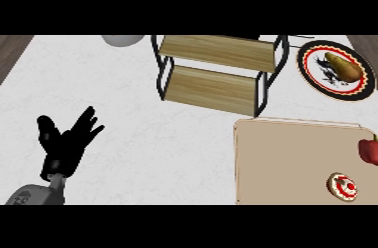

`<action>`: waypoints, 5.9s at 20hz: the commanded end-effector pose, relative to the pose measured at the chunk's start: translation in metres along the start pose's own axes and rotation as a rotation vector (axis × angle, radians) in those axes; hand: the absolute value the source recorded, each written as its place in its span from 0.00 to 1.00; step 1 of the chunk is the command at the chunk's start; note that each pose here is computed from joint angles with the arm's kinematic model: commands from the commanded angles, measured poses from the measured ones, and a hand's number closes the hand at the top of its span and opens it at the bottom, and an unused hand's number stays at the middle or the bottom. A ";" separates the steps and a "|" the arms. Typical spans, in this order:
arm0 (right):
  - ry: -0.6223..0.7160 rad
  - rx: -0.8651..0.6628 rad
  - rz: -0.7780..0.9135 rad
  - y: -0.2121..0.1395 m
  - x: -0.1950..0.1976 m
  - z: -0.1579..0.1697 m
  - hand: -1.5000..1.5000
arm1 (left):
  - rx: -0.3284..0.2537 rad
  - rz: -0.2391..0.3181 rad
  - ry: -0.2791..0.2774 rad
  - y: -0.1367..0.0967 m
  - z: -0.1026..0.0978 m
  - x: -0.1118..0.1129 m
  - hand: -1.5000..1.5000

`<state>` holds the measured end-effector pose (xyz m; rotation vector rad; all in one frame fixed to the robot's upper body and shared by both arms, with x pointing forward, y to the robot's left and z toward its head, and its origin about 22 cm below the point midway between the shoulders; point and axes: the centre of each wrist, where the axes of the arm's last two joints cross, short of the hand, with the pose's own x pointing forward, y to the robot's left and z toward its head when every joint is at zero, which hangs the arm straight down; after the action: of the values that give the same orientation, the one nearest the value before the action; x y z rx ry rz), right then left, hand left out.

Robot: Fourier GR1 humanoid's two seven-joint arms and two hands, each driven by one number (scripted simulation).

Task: Pick the cupcake from the tray and place it in the tiered shelf

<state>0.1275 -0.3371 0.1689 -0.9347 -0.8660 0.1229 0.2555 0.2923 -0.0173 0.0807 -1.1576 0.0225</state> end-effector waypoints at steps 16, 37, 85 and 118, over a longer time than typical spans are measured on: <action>0.181 0.010 0.168 0.072 0.019 -0.009 0.00 | 0.013 0.018 0.042 -0.014 0.007 -0.016 0.50; 0.207 -0.077 0.227 0.136 -0.008 -0.058 0.00 | 0.040 0.032 0.043 0.008 -0.006 -0.010 0.50; -0.785 0.013 0.049 0.192 0.263 0.185 1.00 | 0.015 -0.010 0.059 0.004 -0.002 -0.006 0.50; -0.699 -0.089 0.113 0.111 0.400 0.069 1.00 | 0.005 -0.007 0.034 -0.003 0.002 -0.018 0.50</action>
<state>0.3594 -0.0395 0.3608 -0.9980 -1.5342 0.5149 0.2524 0.2946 -0.0191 0.0952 -1.1487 0.0351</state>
